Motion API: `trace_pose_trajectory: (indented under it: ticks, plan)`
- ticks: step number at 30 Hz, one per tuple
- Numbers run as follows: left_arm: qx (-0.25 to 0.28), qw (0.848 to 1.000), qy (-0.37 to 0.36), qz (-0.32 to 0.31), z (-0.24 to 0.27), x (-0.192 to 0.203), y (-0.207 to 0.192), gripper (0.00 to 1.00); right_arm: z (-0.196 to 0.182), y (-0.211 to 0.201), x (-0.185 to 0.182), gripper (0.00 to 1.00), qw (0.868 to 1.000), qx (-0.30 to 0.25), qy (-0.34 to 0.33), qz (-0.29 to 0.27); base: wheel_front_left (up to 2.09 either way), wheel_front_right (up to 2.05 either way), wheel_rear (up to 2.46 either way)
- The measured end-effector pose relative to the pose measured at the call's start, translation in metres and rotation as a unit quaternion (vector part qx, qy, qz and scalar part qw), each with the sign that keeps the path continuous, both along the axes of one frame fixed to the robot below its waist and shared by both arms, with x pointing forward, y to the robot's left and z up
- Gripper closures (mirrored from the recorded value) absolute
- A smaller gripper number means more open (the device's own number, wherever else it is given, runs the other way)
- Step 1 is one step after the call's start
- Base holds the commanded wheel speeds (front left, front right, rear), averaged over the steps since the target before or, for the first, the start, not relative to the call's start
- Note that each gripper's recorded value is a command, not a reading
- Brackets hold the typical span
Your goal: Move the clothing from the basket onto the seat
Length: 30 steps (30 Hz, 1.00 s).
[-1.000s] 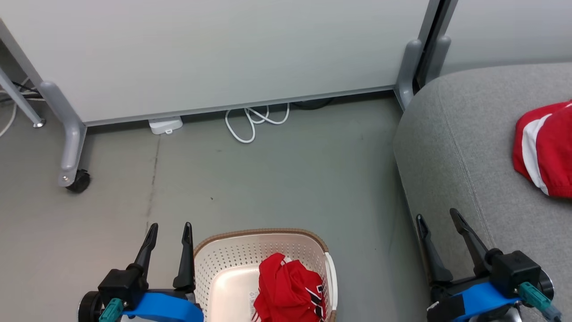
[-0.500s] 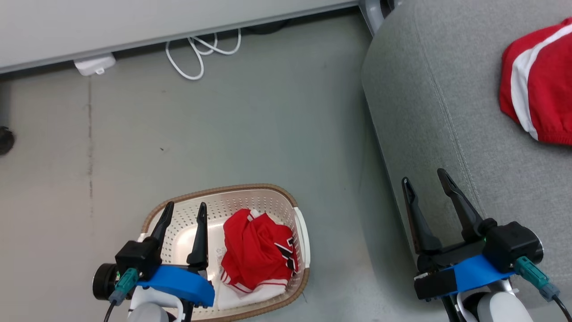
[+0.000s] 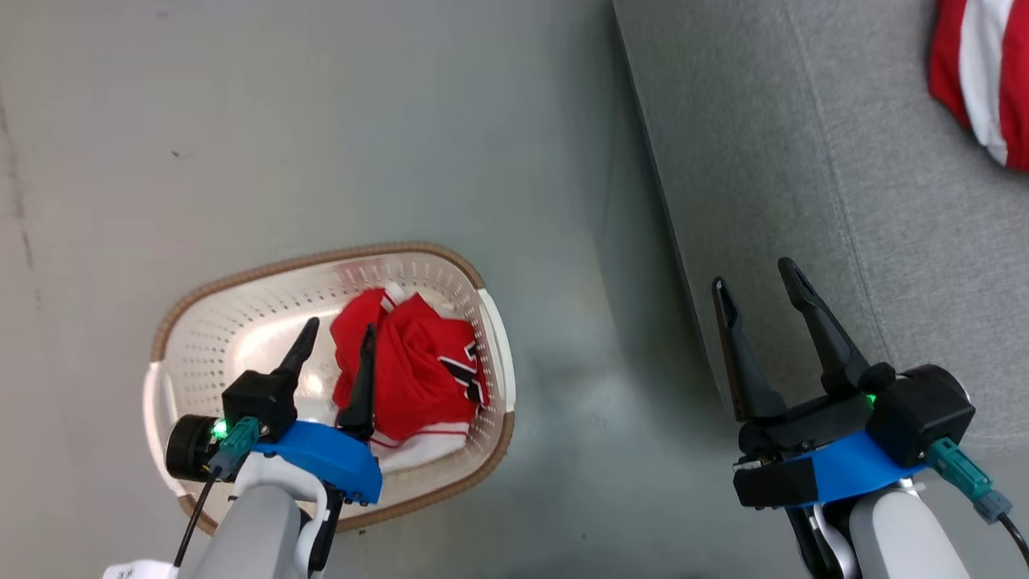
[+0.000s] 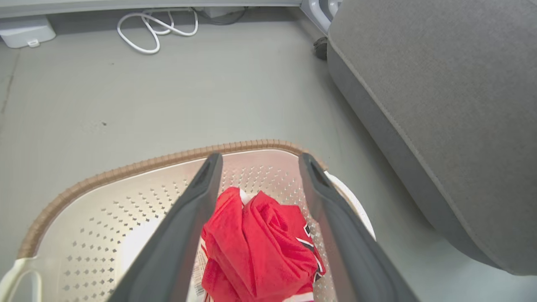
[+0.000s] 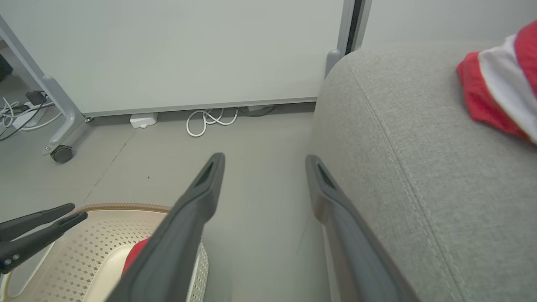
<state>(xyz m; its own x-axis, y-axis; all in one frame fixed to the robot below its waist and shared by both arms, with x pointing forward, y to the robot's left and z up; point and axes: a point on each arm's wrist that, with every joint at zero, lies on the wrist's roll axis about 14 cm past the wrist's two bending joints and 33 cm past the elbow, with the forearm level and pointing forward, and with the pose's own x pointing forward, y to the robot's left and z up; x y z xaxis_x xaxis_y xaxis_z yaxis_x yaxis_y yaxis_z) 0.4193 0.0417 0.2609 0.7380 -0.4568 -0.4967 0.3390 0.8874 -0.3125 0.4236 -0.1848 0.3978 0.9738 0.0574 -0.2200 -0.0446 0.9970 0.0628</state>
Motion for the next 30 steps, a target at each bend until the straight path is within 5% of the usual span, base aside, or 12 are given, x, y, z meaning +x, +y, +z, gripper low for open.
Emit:
trace_pose_trajectory:
  ticks: [15,30]
  plan:
    - [0.009,0.986,0.165,0.029,-0.104,-0.022,0.009,0.00,-0.052,0.006,0.012,0.00,0.999,0.009,0.046,0.008,0.00,0.00,0.00]
    - [-0.044,0.959,0.270,0.070,-0.142,-0.034,-0.004,0.00,-0.081,0.008,0.013,0.00,0.997,0.001,0.073,0.017,0.00,0.00,0.00]
